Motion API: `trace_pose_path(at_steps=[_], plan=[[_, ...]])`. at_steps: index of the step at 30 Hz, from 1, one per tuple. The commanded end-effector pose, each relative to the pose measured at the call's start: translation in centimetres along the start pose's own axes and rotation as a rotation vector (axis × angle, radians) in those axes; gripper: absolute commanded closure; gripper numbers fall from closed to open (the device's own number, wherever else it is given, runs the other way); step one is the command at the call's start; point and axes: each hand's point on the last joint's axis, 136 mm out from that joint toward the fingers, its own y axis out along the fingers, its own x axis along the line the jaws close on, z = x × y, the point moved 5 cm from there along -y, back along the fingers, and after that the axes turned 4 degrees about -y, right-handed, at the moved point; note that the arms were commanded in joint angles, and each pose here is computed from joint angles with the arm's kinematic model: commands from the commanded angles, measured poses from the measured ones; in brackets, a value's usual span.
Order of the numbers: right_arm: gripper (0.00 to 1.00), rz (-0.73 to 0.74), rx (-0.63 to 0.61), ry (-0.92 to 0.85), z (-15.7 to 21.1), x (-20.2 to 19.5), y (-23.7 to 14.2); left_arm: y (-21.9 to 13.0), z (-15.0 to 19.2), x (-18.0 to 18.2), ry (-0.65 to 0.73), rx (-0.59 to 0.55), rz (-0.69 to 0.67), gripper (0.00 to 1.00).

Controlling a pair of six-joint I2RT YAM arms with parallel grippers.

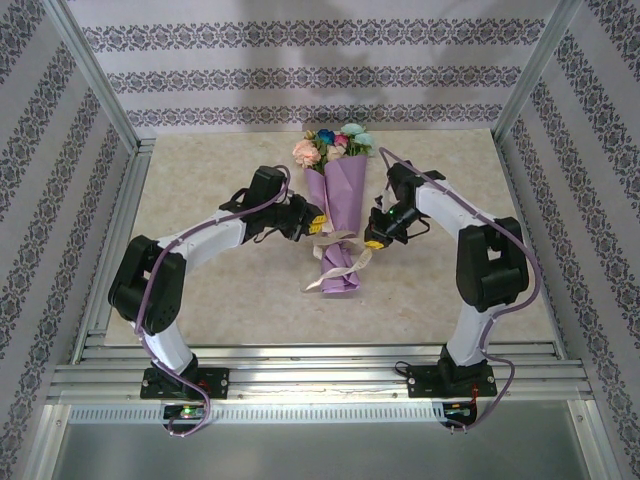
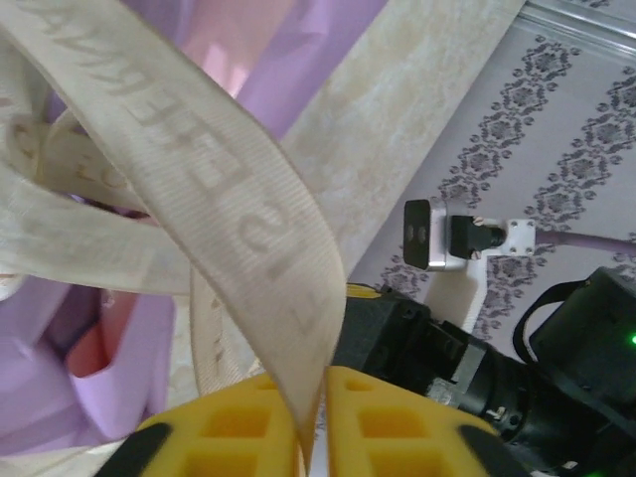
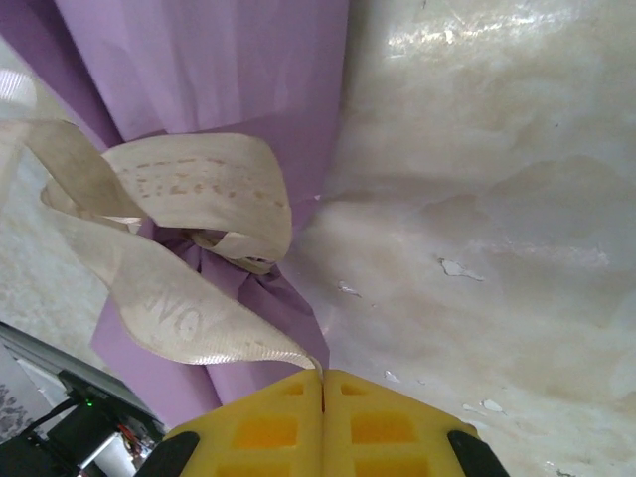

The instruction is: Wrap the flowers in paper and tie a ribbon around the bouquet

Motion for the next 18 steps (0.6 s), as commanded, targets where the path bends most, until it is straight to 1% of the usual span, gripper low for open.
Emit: trace_pose_path(at_steps=[1,3,5,7,10,13,16,17,18], plan=[[1.00,0.026,0.006,-0.031,0.1,0.1,0.4,-0.8,0.7,0.4,0.012,-0.026,-0.028,0.79],[1.00,0.033,0.007,-0.027,0.1,-0.1,0.6,-1.3,0.6,1.4,-0.009,-0.053,-0.076,0.69],[1.00,0.027,0.009,-0.028,0.0,0.0,0.7,-2.5,0.5,2.5,-0.024,-0.114,-0.138,0.56],[1.00,0.027,0.011,-0.030,0.0,0.0,0.8,-3.8,0.5,3.2,-0.036,-0.167,-0.180,0.48],[1.00,0.031,0.010,-0.026,0.0,-0.1,0.9,-5.5,1.0,4.1,-0.107,-0.211,-0.229,0.45],[1.00,0.033,0.016,-0.023,0.1,-0.2,1.0,-6.2,1.6,4.0,-0.162,-0.227,-0.220,0.44],[1.00,0.037,0.018,-0.022,0.3,-0.4,1.1,-4.8,2.0,1.9,-0.150,-0.180,-0.146,0.43],[1.00,0.040,0.020,-0.020,0.3,-0.5,1.2,-3.7,2.1,1.3,-0.139,-0.142,-0.142,0.43],[1.00,0.041,0.023,-0.019,0.4,-0.5,1.2,-2.7,2.3,1.2,-0.130,-0.107,-0.155,0.45]])
